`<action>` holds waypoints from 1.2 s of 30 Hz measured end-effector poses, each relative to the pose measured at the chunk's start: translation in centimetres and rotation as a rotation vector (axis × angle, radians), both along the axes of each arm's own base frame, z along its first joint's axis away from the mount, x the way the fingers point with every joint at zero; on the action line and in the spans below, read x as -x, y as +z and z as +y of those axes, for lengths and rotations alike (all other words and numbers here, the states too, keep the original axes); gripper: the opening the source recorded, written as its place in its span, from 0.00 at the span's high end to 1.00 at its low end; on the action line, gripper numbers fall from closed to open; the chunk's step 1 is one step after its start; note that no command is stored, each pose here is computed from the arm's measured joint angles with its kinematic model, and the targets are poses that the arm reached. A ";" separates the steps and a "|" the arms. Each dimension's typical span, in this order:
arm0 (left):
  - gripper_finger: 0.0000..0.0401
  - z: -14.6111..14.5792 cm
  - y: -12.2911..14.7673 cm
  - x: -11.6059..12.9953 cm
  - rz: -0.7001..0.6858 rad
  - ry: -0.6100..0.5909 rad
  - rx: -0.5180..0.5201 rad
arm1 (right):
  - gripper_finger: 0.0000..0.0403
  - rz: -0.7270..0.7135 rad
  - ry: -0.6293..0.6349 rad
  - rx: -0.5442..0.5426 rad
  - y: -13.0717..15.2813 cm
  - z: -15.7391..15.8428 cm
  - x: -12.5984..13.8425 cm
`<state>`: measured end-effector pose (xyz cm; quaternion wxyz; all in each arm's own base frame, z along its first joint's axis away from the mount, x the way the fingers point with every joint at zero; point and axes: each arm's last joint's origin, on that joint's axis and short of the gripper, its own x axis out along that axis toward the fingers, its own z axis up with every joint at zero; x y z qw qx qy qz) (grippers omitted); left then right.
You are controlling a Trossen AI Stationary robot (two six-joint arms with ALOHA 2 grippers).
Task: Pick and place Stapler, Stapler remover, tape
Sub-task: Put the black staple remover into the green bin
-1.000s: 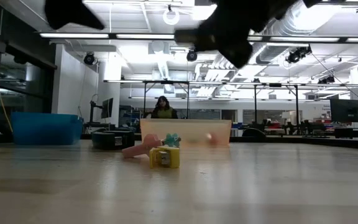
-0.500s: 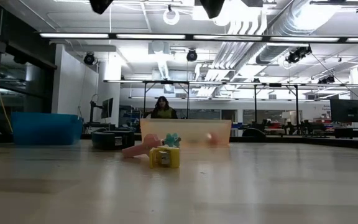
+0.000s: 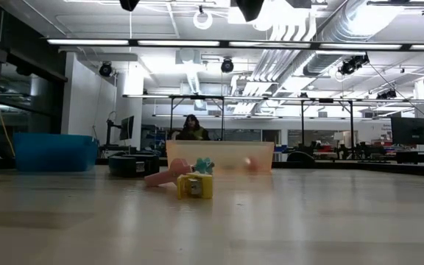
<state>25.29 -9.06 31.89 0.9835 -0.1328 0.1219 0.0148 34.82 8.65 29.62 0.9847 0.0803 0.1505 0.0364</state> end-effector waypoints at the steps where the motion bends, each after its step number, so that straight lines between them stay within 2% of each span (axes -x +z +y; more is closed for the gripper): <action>1: 0.31 0.0 0.1 0.0 -0.007 -0.001 -0.001 | 0.77 0.001 0.001 0.000 0.0 0.0 0.0; 30: 0.31 0.8 0.2 -0.3 -0.020 0.066 0.001 | 0.77 -0.059 -0.013 0.006 0.4 -1.2 -0.5; 36: 0.32 0.7 0.4 -0.3 -0.047 0.067 0.005 | 0.77 -0.056 -0.008 0.002 -0.4 -1.3 -1.2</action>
